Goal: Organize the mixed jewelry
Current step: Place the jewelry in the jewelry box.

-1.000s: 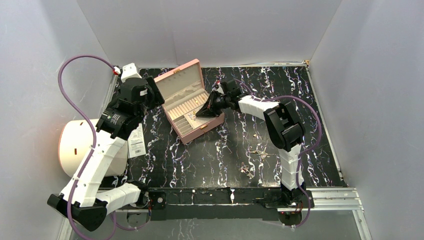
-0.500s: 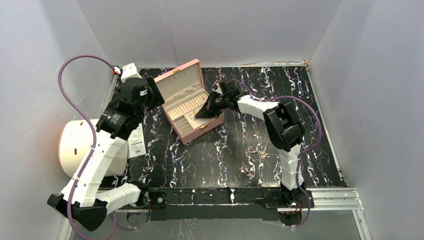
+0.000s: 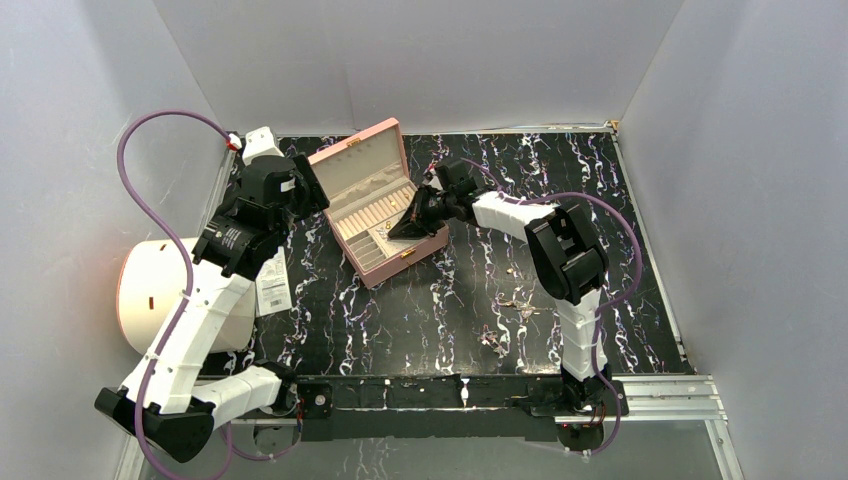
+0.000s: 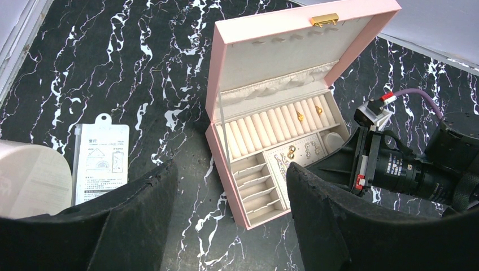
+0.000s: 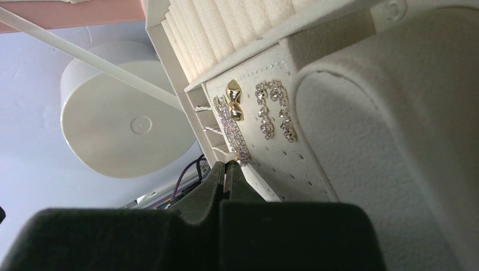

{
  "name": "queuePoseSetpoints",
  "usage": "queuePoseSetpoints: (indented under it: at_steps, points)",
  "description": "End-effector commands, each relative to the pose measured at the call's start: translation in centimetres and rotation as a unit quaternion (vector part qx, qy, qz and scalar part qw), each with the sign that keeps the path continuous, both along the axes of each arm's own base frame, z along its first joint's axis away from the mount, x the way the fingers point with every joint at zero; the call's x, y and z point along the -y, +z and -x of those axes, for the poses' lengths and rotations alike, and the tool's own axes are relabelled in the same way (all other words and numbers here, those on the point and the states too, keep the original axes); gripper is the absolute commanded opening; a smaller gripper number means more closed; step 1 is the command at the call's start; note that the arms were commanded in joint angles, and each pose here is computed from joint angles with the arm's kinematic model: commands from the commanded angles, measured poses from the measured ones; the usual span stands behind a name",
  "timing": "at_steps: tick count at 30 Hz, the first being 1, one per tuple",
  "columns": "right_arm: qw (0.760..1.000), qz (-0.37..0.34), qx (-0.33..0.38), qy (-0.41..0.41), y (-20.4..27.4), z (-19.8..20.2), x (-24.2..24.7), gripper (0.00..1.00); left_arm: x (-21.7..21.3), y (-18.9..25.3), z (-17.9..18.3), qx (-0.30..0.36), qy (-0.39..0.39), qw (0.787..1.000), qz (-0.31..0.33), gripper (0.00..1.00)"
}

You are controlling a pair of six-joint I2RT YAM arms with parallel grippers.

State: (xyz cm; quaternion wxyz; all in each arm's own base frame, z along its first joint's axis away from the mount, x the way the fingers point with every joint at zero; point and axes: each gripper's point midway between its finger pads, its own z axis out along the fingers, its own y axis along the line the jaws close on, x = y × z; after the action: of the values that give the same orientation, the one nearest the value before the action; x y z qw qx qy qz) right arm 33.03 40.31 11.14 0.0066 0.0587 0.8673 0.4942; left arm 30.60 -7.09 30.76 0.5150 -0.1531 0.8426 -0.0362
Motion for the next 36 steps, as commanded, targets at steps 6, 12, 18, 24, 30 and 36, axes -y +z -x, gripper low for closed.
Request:
queuePoseSetpoints:
  at_steps: [6, 12, 18, 24, 30, 36]
  points:
    - [1.000, -0.005, 0.030, -0.008, 1.8, -0.8, -0.3, 0.00, -0.4, 0.5, -0.1, 0.013, 0.009, 1.000, 0.001, 0.68]
    - [0.999, -0.001, 0.031, -0.014, 1.8, -0.8, 0.1, 0.00, -0.4, 0.4, -0.1, 0.013, 0.009, 1.000, 0.000, 0.68]
    - [0.999, -0.001, 0.036, -0.020, 2.1, -1.0, 0.3, 0.00, -0.4, 0.4, -0.1, 0.011, 0.009, 1.000, 0.000, 0.68]
    - [0.999, 0.000, 0.037, -0.026, 2.1, -1.0, 0.6, 0.00, -0.4, 0.3, -0.1, 0.011, 0.009, 1.000, 0.000, 0.68]
    - [0.998, -0.014, 0.046, -0.029, 2.8, -1.2, 0.5, 0.00, -0.4, 0.3, 0.0, 0.011, 0.008, 1.000, 0.001, 0.68]
    - [0.999, -0.012, 0.034, -0.024, 2.2, -0.8, 0.6, 0.00, -0.4, 0.3, 0.0, 0.011, 0.008, 1.000, 0.001, 0.68]
